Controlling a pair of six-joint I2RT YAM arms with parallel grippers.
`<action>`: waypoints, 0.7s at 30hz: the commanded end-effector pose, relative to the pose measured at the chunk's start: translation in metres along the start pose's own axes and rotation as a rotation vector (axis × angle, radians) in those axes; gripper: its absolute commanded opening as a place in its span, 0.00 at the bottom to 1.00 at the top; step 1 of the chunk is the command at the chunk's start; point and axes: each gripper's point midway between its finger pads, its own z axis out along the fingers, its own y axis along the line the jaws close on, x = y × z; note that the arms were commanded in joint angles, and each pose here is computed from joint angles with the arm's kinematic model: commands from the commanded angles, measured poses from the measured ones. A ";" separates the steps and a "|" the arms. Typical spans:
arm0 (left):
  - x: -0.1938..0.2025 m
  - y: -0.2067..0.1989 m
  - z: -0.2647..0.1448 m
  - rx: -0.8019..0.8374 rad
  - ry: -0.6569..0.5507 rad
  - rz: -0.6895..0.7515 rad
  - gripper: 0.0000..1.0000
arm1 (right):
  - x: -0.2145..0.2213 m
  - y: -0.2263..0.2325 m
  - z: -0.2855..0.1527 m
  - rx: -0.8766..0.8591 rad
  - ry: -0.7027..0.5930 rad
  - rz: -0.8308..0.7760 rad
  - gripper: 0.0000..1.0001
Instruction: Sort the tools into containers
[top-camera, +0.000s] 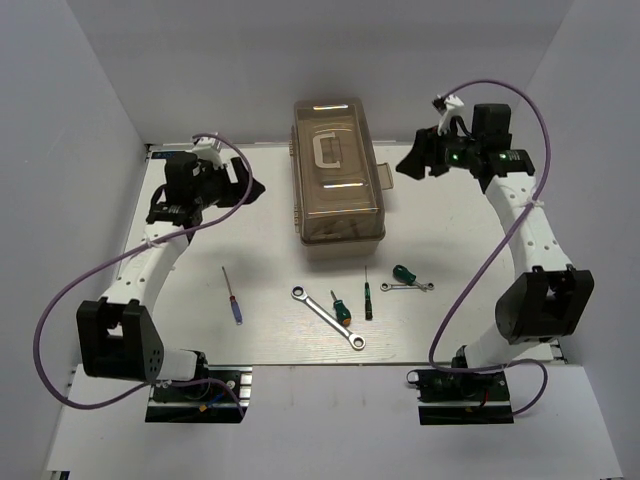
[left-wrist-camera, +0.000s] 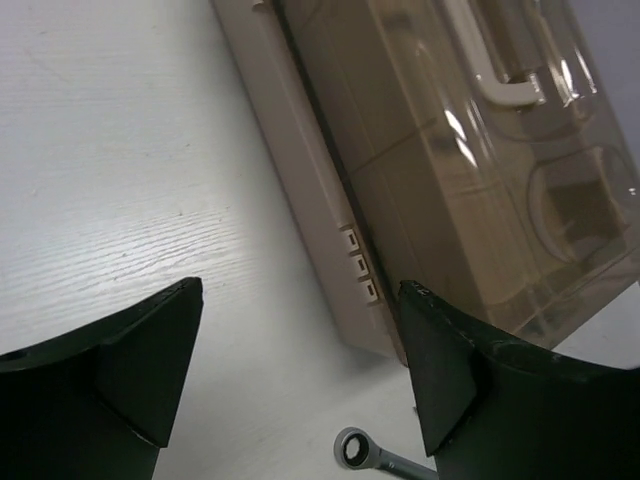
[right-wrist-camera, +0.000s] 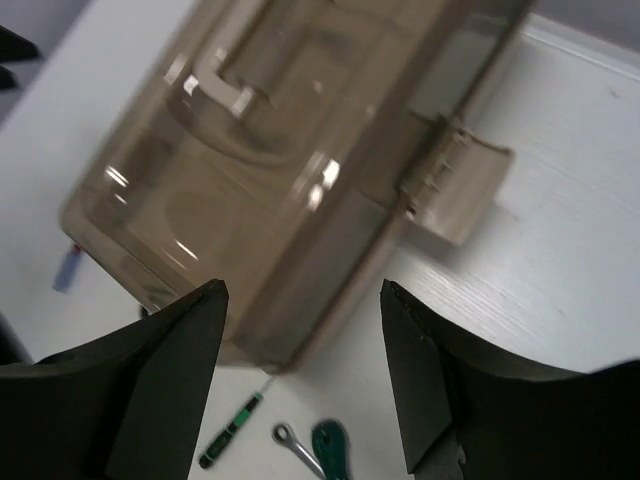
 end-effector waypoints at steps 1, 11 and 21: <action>-0.029 -0.031 0.003 0.148 -0.071 0.028 0.89 | -0.049 0.036 0.018 -0.182 -0.122 0.054 0.69; -0.056 -0.065 0.024 0.351 -0.099 -0.024 0.30 | -0.121 0.088 0.118 -0.274 -0.256 0.180 0.28; -0.040 -0.061 0.019 0.333 -0.057 -0.032 0.76 | -0.095 0.095 0.176 -0.053 -0.197 0.159 0.54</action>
